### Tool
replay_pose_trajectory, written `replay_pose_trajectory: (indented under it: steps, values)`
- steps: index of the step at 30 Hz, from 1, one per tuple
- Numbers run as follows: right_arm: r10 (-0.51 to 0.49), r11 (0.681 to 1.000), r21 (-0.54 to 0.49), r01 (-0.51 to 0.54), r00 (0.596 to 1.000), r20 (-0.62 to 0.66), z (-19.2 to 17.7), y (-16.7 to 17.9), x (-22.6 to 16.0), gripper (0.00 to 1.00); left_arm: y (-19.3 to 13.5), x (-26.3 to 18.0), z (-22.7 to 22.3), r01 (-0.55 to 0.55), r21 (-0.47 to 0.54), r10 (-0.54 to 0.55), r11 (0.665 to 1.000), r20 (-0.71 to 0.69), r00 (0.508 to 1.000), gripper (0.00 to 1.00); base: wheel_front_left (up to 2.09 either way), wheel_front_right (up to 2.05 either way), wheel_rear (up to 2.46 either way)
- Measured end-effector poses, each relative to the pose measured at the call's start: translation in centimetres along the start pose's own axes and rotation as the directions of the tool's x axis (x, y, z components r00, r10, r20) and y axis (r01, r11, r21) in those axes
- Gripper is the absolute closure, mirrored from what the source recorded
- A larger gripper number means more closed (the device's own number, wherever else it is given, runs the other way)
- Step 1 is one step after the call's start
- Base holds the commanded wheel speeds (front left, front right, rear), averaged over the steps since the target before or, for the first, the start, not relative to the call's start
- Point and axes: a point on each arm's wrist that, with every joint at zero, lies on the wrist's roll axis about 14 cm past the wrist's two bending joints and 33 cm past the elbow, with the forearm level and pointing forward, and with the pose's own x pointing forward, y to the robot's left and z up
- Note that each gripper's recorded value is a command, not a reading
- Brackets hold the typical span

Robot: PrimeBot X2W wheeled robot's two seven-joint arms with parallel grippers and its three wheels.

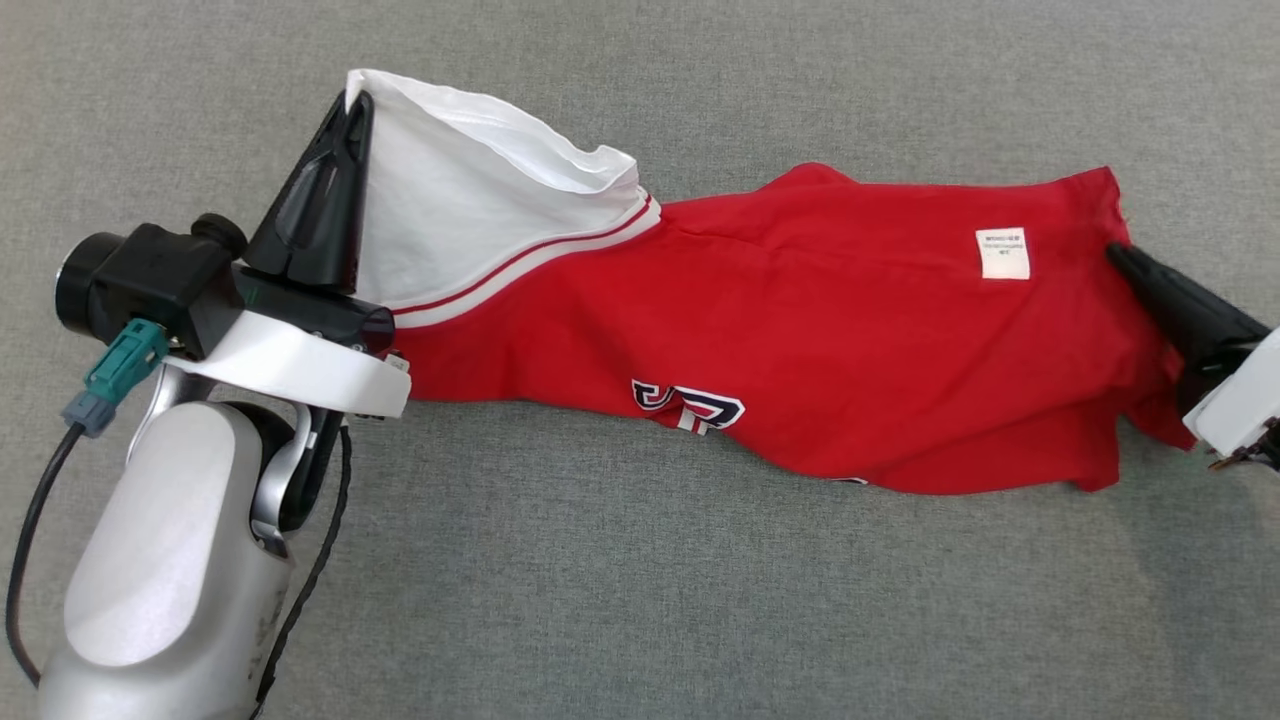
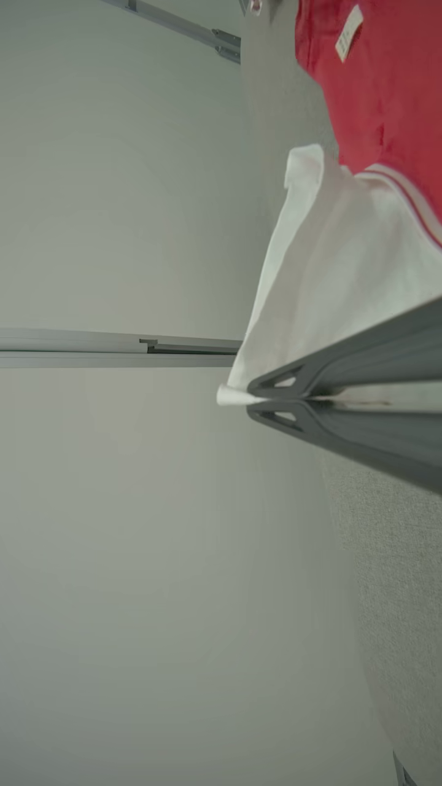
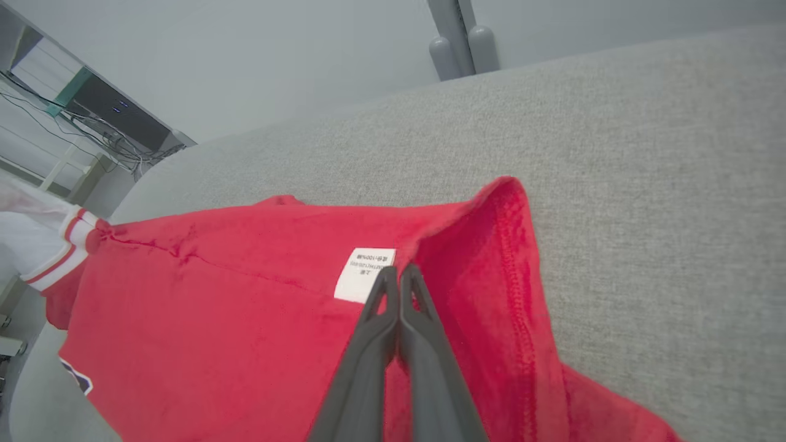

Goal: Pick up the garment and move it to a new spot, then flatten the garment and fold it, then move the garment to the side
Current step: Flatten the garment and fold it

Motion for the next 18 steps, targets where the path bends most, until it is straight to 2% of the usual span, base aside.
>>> replay_pose_trajectory:
  steps: [6,9,11,13,18]
  values:
    - [0.017,0.999,-0.043,-0.011,0.99,0.143,3.8,0.5,-1.8,1.0,0.0,0.3,2.2,0.004,0.013,-0.005,1.0,0.073,0.997,1.0,0.0,0.0,0.0]
    - [0.015,0.998,-0.06,0.0,0.967,0.254,6.9,0.4,-3.4,1.0,-0.1,0.7,4.3,0.009,0.004,-0.01,1.0,0.138,0.99,1.0,0.0,0.0,0.0]
    - [0.014,0.998,-0.06,0.006,0.944,0.33,9.0,0.4,-4.8,1.0,-0.3,1.0,6.3,0.024,-0.022,-0.019,0.999,0.192,0.981,1.0,0.0,0.0,0.0]
    - [0.025,0.997,-0.079,0.011,0.9,0.436,12.7,0.9,-7.1,1.0,-0.8,2.0,10.1,0.069,-0.041,-0.056,0.997,0.264,0.963,1.0,0.0,0.0,0.0]
    - [0.036,0.975,-0.198,0.096,0.817,0.575,19.6,1.3,-10.6,1.0,-2.5,5.2,17.5,0.167,0.035,-0.168,0.985,0.355,0.92,1.0,0.0,0.0,0.0]
